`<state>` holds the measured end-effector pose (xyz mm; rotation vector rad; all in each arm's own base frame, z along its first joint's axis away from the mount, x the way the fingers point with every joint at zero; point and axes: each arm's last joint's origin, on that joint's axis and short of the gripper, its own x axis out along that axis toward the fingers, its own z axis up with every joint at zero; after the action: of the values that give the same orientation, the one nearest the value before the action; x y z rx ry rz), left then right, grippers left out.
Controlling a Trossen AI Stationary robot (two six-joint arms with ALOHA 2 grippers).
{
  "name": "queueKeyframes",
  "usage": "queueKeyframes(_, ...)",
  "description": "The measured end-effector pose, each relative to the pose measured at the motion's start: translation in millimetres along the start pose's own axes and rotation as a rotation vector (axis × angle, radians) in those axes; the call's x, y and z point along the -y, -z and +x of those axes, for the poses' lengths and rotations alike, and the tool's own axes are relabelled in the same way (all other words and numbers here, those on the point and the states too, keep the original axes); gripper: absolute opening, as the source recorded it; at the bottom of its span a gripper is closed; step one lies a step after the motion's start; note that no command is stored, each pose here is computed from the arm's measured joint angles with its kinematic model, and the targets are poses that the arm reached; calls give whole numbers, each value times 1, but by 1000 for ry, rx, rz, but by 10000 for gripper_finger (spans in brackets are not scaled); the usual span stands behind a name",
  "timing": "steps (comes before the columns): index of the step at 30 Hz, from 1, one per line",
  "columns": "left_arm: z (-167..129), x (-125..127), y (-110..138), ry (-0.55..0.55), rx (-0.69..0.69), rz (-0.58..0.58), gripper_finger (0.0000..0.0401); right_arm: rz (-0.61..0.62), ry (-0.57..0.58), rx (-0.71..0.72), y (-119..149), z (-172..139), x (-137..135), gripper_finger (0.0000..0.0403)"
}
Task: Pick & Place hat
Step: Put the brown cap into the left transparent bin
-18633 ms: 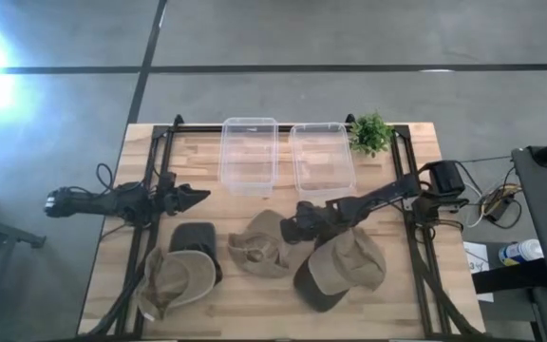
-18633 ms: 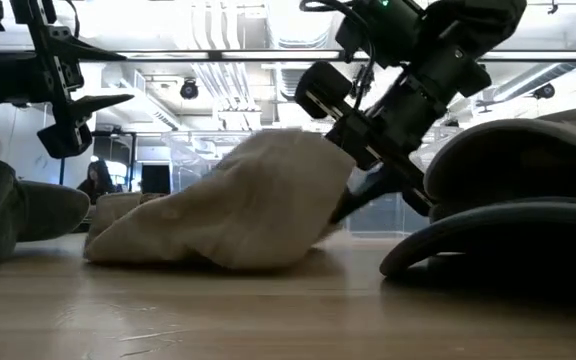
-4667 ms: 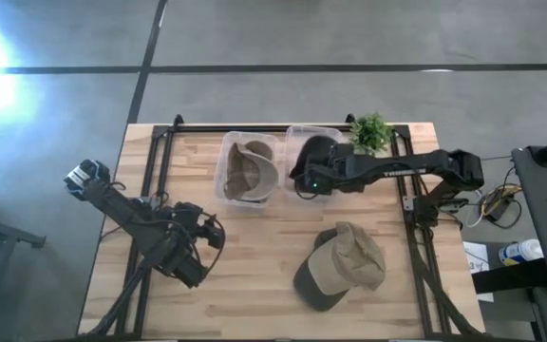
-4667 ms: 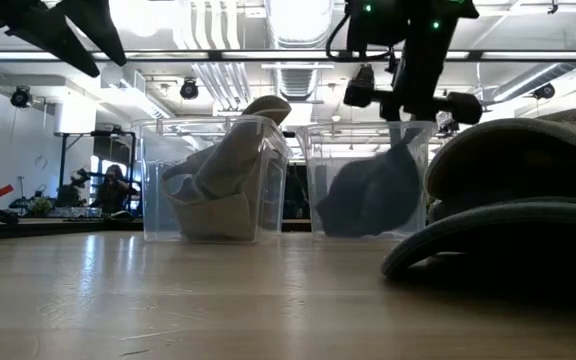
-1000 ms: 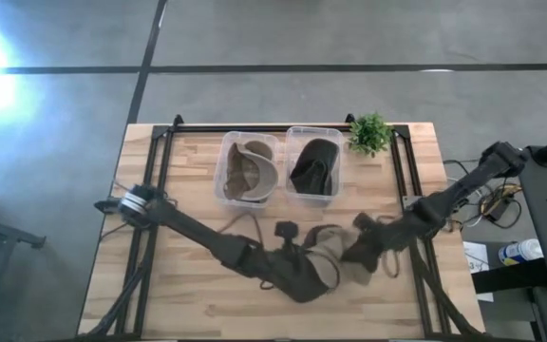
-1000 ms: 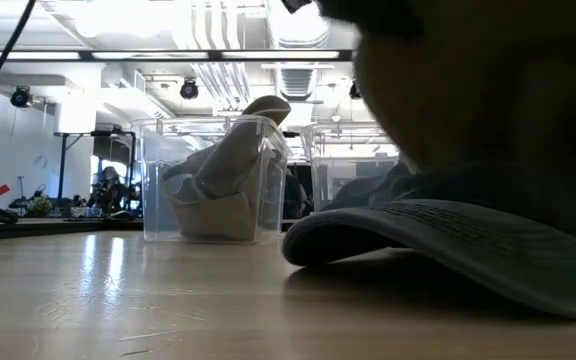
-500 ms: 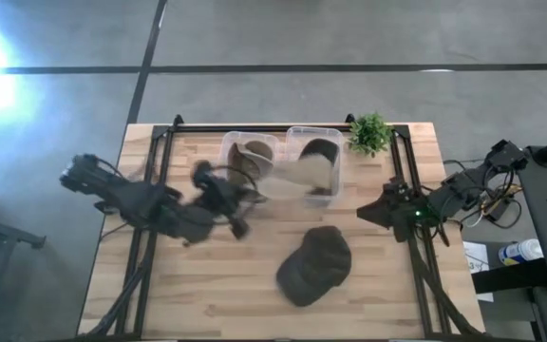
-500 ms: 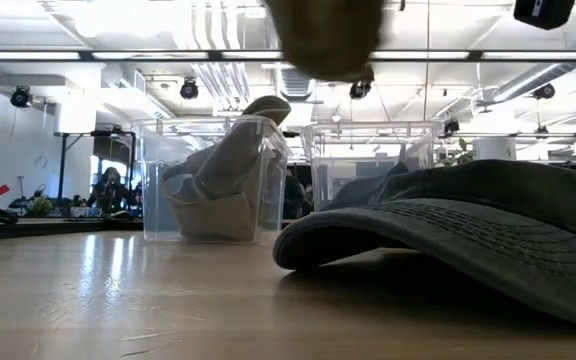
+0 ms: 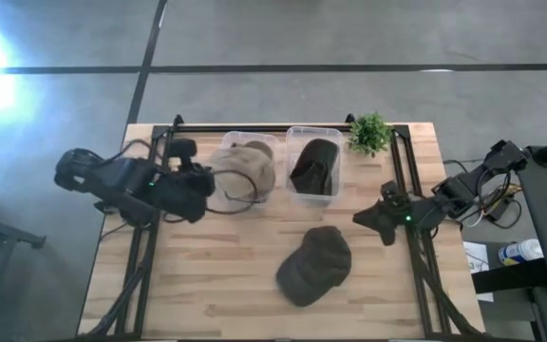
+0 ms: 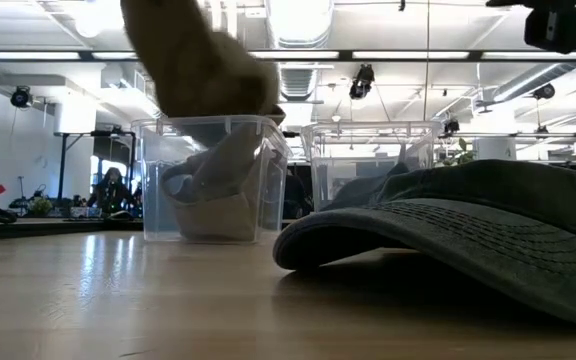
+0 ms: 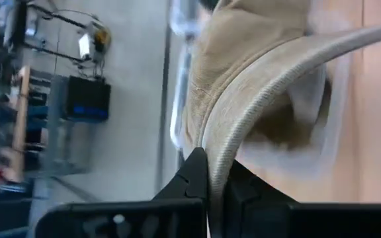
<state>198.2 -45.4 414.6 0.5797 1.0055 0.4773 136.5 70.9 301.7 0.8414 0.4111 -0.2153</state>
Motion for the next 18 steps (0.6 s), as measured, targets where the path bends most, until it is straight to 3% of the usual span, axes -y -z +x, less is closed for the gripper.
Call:
queueKeyframes(4,16,13,-7,6,-74,332,9,55,31,9,2,4,1,90)
queueKeyframes(8,31,16,-16,-90,-146,612,9,103,61,32,4,8,1,90)
queueKeyframes(18,91,41,-37,36,-292,823,9,161,129,59,12,24,-1,85)
